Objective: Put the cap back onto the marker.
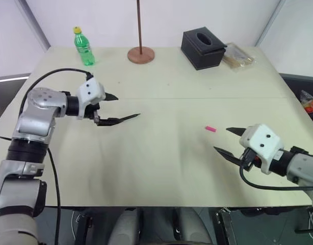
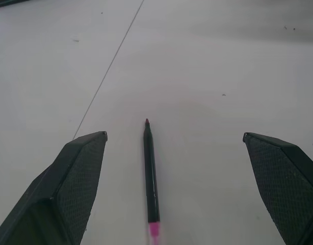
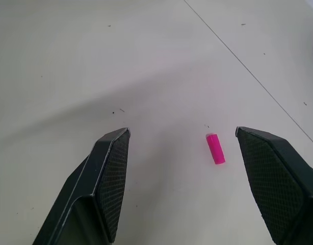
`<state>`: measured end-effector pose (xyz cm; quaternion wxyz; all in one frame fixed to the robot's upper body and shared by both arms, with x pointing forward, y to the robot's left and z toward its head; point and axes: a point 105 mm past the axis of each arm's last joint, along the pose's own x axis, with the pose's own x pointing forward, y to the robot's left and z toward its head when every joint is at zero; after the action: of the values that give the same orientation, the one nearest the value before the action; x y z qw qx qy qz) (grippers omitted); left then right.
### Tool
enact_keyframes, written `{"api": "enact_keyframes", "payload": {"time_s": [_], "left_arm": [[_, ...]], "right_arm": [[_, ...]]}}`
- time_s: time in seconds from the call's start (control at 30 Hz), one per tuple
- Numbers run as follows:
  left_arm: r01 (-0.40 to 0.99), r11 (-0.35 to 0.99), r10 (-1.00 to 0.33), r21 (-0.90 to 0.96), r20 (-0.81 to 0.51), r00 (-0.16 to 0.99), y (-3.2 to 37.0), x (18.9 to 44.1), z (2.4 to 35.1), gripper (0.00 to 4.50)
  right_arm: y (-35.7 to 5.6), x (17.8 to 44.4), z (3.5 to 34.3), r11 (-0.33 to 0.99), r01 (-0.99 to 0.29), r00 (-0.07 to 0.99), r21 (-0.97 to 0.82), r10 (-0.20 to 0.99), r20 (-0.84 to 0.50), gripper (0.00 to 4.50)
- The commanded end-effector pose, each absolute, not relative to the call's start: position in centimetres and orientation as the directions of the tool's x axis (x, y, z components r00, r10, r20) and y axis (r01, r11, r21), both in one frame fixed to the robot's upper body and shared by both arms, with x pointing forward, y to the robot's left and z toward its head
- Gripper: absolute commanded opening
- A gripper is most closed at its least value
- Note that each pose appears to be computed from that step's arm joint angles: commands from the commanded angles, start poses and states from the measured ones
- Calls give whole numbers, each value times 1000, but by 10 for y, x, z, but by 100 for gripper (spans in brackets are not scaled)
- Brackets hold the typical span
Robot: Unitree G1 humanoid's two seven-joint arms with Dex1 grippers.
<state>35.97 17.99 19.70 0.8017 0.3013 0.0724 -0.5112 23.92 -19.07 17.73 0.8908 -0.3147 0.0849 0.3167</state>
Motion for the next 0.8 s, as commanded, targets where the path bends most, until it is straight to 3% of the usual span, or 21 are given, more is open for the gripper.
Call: {"api": "enact_keyframes", "payload": {"time_s": [0.03, 0.33, 0.57, 0.8], "left_arm": [[842, 285, -768, 458, -417, 487, 182, 361, 207, 447], [823, 312, -736, 476, -426, 525, 188, 370, 203, 447], [783, 430, -716, 449, -358, 599, 185, 398, 192, 447], [793, 472, -704, 386, -376, 602, 175, 417, 169, 447]], "right_arm": [[-190, 240, 184, 586, -602, 794, -542, 511, -329, 339], [-187, 240, 184, 593, -594, 800, -544, 509, -319, 339], [-183, 239, 182, 606, -581, 809, -543, 505, -301, 339], [-180, 237, 182, 635, -544, 834, -548, 480, -271, 339]]}}
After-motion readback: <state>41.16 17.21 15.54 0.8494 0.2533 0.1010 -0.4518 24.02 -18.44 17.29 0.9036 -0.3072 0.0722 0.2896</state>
